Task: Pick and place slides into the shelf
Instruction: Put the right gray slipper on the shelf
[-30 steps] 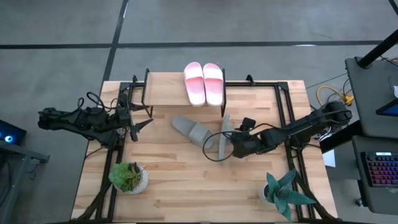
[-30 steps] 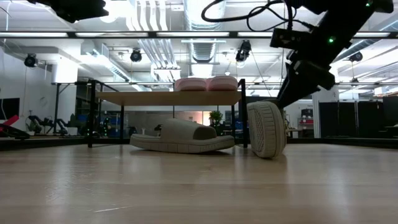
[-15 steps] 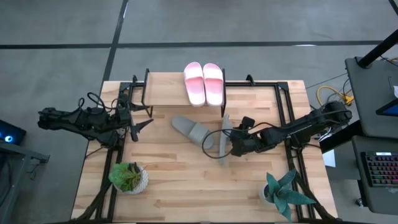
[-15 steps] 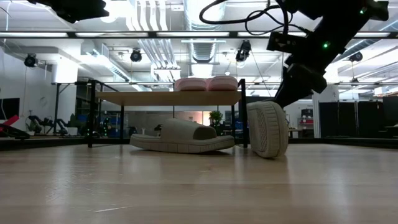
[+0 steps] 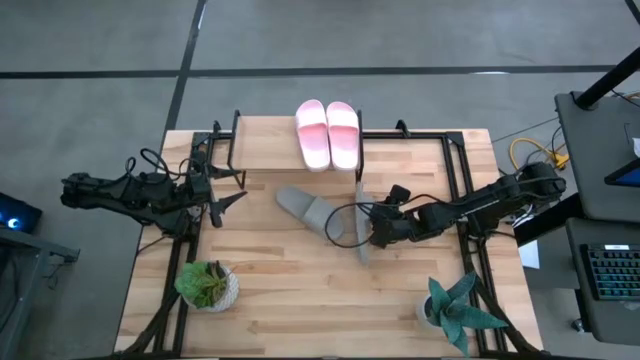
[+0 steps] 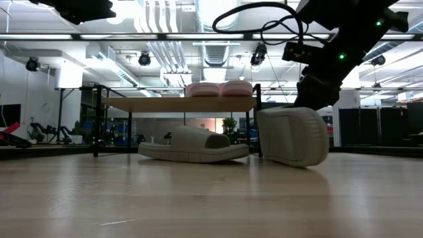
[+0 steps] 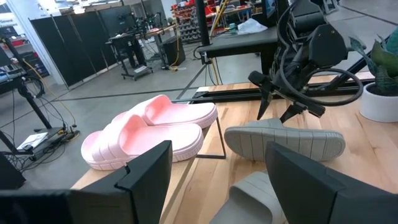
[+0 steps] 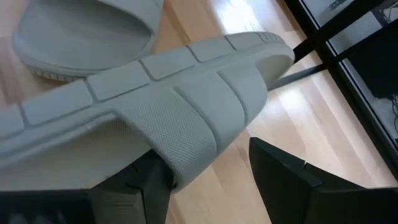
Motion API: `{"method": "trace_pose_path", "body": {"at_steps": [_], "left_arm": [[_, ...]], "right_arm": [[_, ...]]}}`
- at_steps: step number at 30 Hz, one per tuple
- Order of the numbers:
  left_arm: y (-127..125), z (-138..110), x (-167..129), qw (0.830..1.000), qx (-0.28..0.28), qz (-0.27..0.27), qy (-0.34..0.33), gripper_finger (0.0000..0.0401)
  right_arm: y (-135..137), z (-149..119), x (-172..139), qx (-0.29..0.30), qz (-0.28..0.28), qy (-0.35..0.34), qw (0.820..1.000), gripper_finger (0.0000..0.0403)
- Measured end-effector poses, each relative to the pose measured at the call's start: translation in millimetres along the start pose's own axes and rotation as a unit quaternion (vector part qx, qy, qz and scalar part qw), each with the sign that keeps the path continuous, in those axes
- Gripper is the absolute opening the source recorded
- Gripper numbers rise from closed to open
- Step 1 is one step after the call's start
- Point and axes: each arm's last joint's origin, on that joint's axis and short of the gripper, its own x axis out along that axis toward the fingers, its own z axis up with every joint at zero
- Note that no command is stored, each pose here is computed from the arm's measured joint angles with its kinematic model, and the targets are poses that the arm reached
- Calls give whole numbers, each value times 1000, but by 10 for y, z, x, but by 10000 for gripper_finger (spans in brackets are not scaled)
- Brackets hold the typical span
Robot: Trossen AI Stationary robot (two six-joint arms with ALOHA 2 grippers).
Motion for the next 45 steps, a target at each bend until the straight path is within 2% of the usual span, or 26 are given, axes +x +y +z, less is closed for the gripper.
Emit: {"method": "trace_pose_path", "body": {"at_steps": [4,10,12,18,23,30,34,38,45], "left_arm": [[0,0,-1,1000,0,0,0,240],[-3,-1,5,1000,1,0,1,240],[-4,-2,6,1000,1,0,1,240],[-7,-2,9,1000,16,-1,2,240],[-13,-2,13,999,35,-8,2,240],[-89,-2,77,996,52,-68,1,240],[-182,14,189,991,86,-106,-4,240],[-274,27,326,984,131,-117,-9,240],[-411,51,535,976,174,-125,-26,240]], "right_arm": [[-7,2,6,8,-1,1,1000,163],[-9,1,8,24,2,3,1000,43],[-9,0,10,22,5,5,1000,20],[1,53,-49,1,28,3,1000,11],[-35,206,-213,-15,50,-33,998,10],[-184,468,-540,-36,66,-108,991,9],[-251,646,-713,-56,96,-173,979,9],[-270,810,-849,-87,137,-232,959,9],[-283,986,-957,-133,143,-267,944,9]]}}
